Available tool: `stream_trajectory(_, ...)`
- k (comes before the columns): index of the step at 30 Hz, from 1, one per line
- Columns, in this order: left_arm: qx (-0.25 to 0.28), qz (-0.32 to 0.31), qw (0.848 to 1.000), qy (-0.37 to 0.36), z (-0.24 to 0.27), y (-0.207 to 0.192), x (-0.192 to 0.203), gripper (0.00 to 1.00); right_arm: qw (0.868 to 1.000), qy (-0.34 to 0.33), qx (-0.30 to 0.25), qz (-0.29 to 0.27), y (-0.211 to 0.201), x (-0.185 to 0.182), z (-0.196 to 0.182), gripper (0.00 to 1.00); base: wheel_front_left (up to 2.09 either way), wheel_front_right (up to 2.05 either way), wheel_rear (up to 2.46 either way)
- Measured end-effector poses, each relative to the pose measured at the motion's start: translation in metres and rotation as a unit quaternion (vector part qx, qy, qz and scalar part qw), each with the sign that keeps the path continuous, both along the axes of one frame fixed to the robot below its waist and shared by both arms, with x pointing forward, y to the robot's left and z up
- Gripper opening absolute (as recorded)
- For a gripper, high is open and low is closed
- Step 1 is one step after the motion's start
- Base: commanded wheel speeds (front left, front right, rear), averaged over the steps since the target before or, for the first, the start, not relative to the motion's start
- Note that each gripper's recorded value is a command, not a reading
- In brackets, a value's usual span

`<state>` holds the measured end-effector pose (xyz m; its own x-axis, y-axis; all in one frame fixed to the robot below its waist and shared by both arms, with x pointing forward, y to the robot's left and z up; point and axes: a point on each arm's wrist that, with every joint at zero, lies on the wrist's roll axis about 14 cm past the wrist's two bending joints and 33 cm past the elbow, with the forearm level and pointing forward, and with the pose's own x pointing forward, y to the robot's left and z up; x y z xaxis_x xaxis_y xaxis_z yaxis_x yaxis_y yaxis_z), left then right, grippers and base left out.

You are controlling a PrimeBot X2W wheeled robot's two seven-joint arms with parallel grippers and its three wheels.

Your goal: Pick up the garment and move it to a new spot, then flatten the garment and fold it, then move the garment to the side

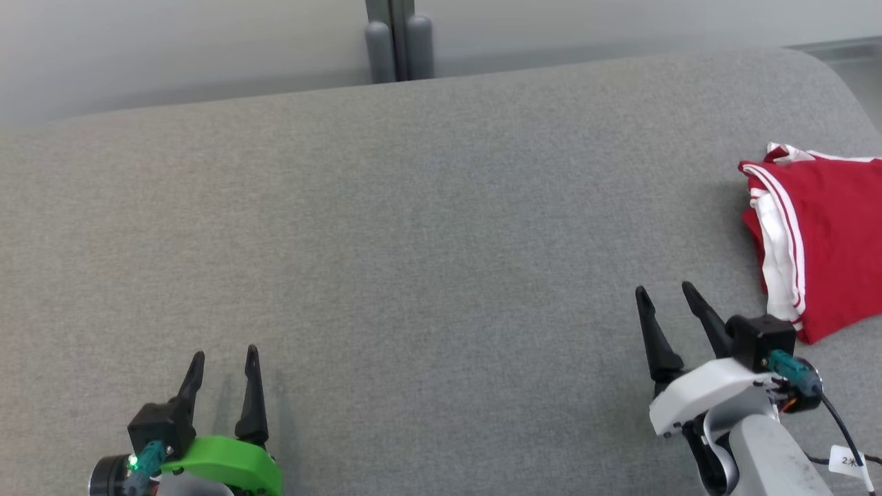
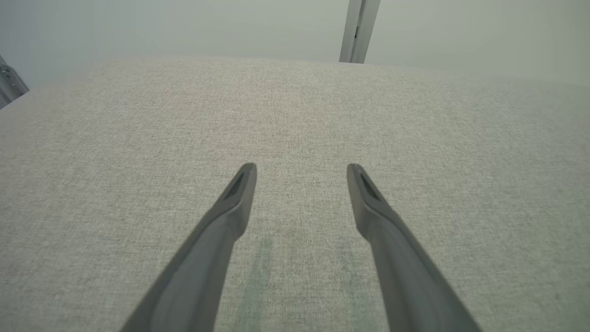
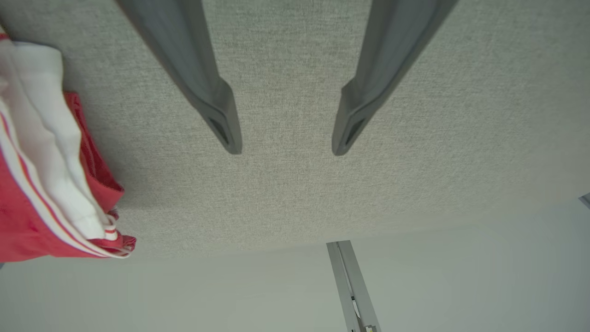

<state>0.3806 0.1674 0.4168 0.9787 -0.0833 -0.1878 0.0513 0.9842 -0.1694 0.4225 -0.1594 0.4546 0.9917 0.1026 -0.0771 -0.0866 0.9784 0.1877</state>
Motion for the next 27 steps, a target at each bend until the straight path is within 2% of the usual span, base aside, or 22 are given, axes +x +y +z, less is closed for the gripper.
stream_trajectory(7,-0.003,0.035,0.999,-0.001,0.004,0.021,-0.035,1.0,1.0,0.01,0.003,0.02,0.015,-0.024,-0.005,1.0,0.0,0.0,0.0)
stream_trajectory(14,-0.011,0.055,0.998,-0.015,0.012,0.031,-0.051,1.0,0.999,0.009,0.002,0.032,0.022,-0.037,-0.003,1.0,0.0,0.0,0.0)
stream_trajectory(15,-0.016,0.057,0.998,-0.016,0.013,0.031,-0.052,0.0,0.999,0.01,0.002,0.032,0.022,-0.039,-0.004,0.0,0.0,0.0,0.0)
stream_trajectory(22,-0.029,0.062,0.997,0.02,-0.007,0.028,-0.063,0.0,0.998,0.056,0.008,0.029,0.023,-0.055,-0.03,0.0,0.0,0.0,0.0)
stream_trajectory(27,-0.069,0.081,0.994,0.027,-0.008,0.032,-0.063,0.0,0.997,0.065,0.051,0.007,0.016,-0.054,-0.03,0.0,0.0,0.0,0.0)
